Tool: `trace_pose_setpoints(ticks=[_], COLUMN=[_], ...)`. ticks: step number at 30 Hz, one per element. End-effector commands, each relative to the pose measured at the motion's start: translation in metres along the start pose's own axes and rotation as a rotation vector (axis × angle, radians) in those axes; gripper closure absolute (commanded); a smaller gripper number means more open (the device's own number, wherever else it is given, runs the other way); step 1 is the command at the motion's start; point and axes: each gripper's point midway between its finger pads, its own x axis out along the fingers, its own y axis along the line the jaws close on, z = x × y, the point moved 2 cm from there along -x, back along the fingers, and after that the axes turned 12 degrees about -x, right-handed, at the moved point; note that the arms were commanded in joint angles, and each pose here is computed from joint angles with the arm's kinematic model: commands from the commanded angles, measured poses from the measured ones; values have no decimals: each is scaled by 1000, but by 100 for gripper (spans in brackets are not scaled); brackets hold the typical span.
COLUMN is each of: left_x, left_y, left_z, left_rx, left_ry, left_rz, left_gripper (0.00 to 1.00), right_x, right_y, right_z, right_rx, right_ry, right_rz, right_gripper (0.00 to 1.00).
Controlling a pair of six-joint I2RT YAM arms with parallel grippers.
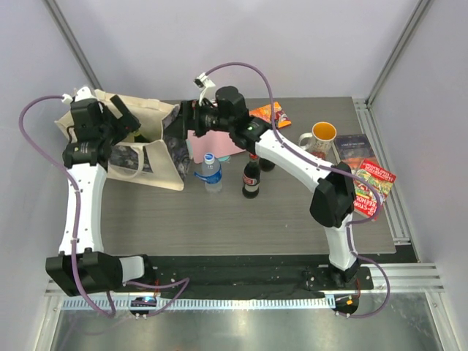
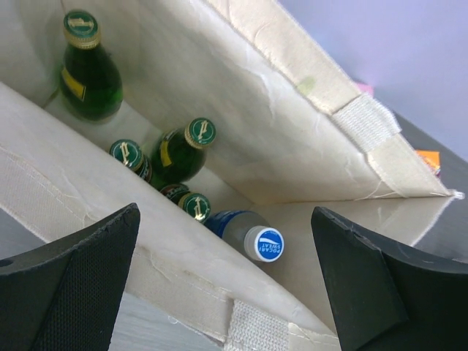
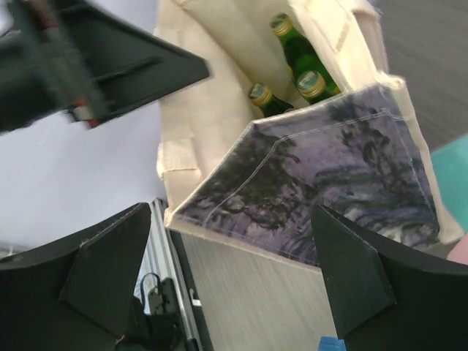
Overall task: Take the beverage out of the canvas bag
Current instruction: Take out the drink from the canvas bag.
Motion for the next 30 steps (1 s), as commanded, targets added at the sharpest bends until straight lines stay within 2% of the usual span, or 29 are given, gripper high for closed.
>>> trace_pose_setpoints(ticks=[1, 4, 11, 13, 16, 17, 19, 20, 23, 24, 26, 30], left_x=[-31, -46, -59, -58, -55, -55, -53, -52, -47, -44, -37, -26], left_y=[-29, -38, -38, -35, -31, -35, -36, -38, -42, -43, -44, -47], left_z=[37, 49, 45, 41, 35, 30, 27, 25, 23, 21, 20, 18], left_rx=[-24, -40, -60, -63, -78, -77, -82, -81, -92, -101, -115, -127], left_ry=[-185, -238, -248, -237, -223, -197, -182, -169, -146, -131, -115, -83], left_rz=[-150, -194, -219, -212, -204, -232, -240, -253, -264, -269, -263, -263], left_gripper=[0, 0, 0, 0, 0, 0, 0, 0, 1, 1, 2, 3], right_x=[10, 20, 44, 47, 45, 41, 38, 33, 29, 25, 23, 19], right_y=[9, 2, -7, -10, -20, -21, -24, -21, -19, -10, -9, 2], right_z=[23, 17, 16, 10, -3, -2, -10, -6, -11, -4, -17, -31], right_rx=[166, 213, 263, 252, 241, 237, 234, 225, 207, 194, 194, 163], right_ry=[-71, -62, -88, -74, -42, -43, -20, -25, -8, -20, 12, 52], right_rz=[-144, -180, -221, -245, -311, -326, -341, -337, -327, -290, -278, -237], right_gripper=[0, 0, 0, 4, 23, 36, 47, 57, 70, 72, 78, 80])
